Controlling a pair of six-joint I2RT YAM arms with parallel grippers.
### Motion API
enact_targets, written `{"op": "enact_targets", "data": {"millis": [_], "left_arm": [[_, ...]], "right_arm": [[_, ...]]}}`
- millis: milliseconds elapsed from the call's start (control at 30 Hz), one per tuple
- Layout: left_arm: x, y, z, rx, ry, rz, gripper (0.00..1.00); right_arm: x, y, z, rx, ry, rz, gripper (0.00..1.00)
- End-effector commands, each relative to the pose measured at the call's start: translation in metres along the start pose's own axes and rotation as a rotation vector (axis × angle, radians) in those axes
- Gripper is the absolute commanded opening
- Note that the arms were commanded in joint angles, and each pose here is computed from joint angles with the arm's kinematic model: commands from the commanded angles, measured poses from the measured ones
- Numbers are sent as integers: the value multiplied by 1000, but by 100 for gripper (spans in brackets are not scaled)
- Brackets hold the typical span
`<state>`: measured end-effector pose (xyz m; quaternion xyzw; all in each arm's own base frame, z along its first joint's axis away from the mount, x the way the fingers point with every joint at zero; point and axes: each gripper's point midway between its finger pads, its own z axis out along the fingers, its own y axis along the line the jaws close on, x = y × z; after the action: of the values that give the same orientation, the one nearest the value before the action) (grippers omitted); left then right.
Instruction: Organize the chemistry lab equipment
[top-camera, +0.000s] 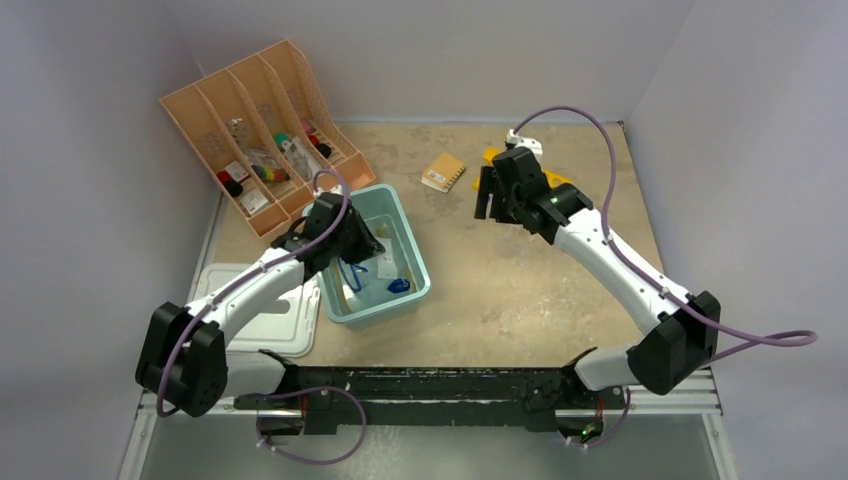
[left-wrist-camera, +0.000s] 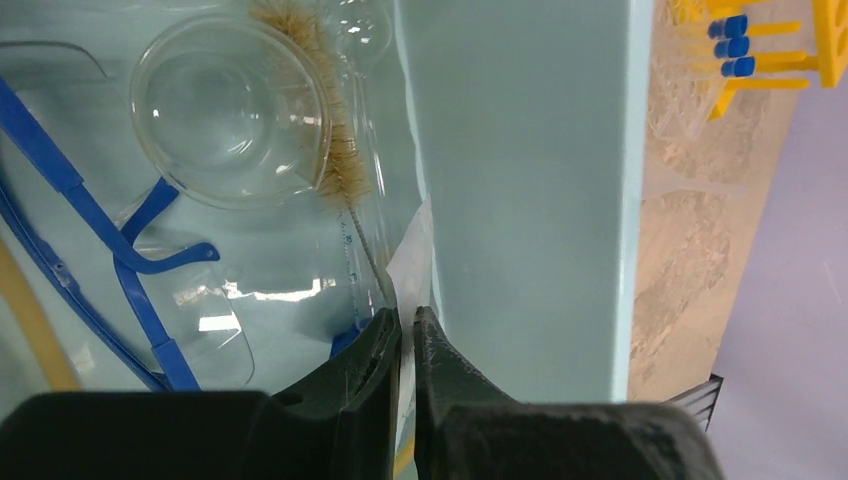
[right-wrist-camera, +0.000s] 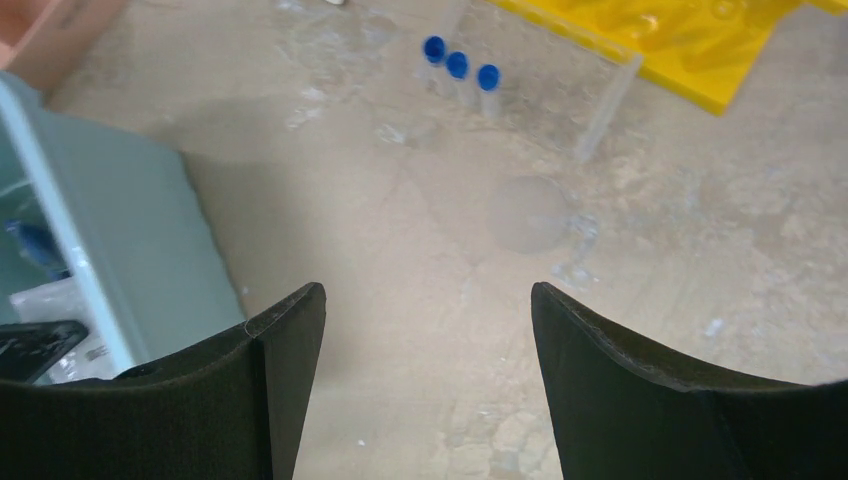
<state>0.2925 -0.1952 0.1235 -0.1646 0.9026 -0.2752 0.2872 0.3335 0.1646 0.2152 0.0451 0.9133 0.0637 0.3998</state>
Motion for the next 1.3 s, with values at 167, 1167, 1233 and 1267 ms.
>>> {"op": "enact_targets", "data": {"millis": [167,1167,1233,1267], "left_arm": [[-19,36,-12,-202,-132,3,37],[-90,-22,-87,-85,-386,107,46],[-92,-20,-89,-98,-401,93,47],[-93,-19,-89,-106,-406,86,47]], "right_arm": [[38,-51,23,183,99,-14,67],[47,-66,79,146,200,-123,0],[44,-59,64,102,206,-117,0],[43,-56,56,77,212,-112,0]]}}
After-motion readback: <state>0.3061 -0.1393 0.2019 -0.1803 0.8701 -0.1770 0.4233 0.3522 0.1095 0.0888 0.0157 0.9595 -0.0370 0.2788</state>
